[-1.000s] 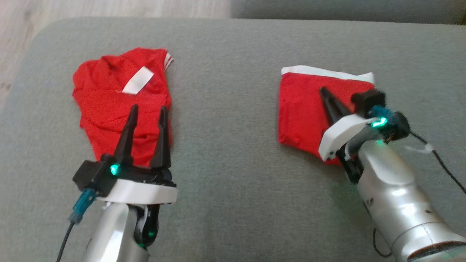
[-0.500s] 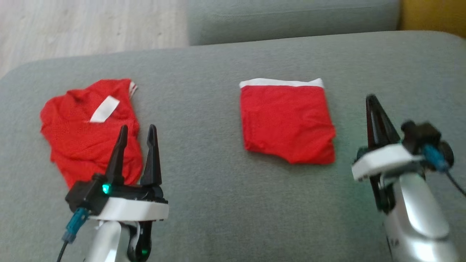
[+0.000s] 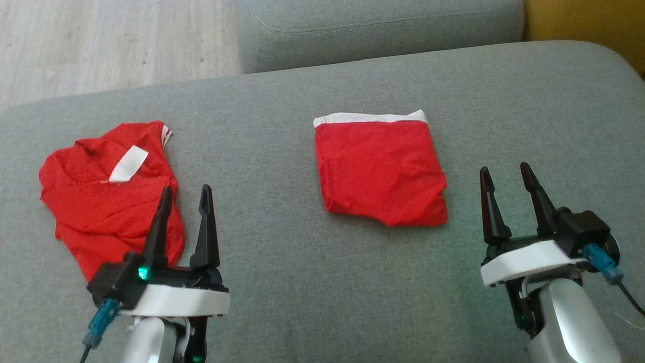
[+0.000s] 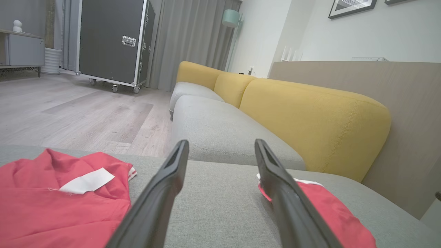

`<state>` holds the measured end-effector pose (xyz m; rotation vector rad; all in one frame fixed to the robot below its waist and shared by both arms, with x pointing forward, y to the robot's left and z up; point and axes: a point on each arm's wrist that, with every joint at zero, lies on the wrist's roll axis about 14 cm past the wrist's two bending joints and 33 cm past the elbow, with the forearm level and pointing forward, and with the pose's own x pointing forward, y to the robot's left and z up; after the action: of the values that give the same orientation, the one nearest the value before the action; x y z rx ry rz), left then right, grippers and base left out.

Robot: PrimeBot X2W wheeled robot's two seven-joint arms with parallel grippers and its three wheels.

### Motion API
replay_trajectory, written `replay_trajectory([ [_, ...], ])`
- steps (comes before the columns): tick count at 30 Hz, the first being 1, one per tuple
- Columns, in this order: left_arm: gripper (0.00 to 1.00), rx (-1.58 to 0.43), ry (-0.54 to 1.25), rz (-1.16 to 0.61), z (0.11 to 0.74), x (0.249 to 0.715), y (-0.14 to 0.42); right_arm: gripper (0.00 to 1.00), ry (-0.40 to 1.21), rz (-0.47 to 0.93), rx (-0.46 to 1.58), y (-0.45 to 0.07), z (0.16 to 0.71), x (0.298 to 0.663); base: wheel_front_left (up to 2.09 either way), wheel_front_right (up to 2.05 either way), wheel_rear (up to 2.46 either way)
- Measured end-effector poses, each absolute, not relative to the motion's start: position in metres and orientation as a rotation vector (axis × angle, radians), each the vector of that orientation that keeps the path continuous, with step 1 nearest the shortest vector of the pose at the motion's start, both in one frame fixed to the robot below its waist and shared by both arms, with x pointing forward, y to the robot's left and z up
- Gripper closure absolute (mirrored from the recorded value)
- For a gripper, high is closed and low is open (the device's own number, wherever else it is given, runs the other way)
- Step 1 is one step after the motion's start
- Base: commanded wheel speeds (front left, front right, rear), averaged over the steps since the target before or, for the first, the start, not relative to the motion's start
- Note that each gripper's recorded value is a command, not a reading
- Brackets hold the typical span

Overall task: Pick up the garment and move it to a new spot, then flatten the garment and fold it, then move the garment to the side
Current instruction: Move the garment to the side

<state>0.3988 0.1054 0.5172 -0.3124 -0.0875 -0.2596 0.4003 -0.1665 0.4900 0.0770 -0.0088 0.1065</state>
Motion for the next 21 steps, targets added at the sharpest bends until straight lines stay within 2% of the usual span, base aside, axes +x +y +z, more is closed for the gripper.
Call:
replay_trajectory([
  [12,0.0,-0.312,-0.055,-0.25,0.505,0.399,0.108,0.0,0.066,0.14,0.068,-0.154,0.466,0.415,0.0,0.0,0.0],
  [21,0.0,-0.295,-0.045,-0.233,0.5,0.414,0.116,0.0,0.291,0.194,0.119,-0.125,0.422,0.466,0.0,0.0,0.0],
])
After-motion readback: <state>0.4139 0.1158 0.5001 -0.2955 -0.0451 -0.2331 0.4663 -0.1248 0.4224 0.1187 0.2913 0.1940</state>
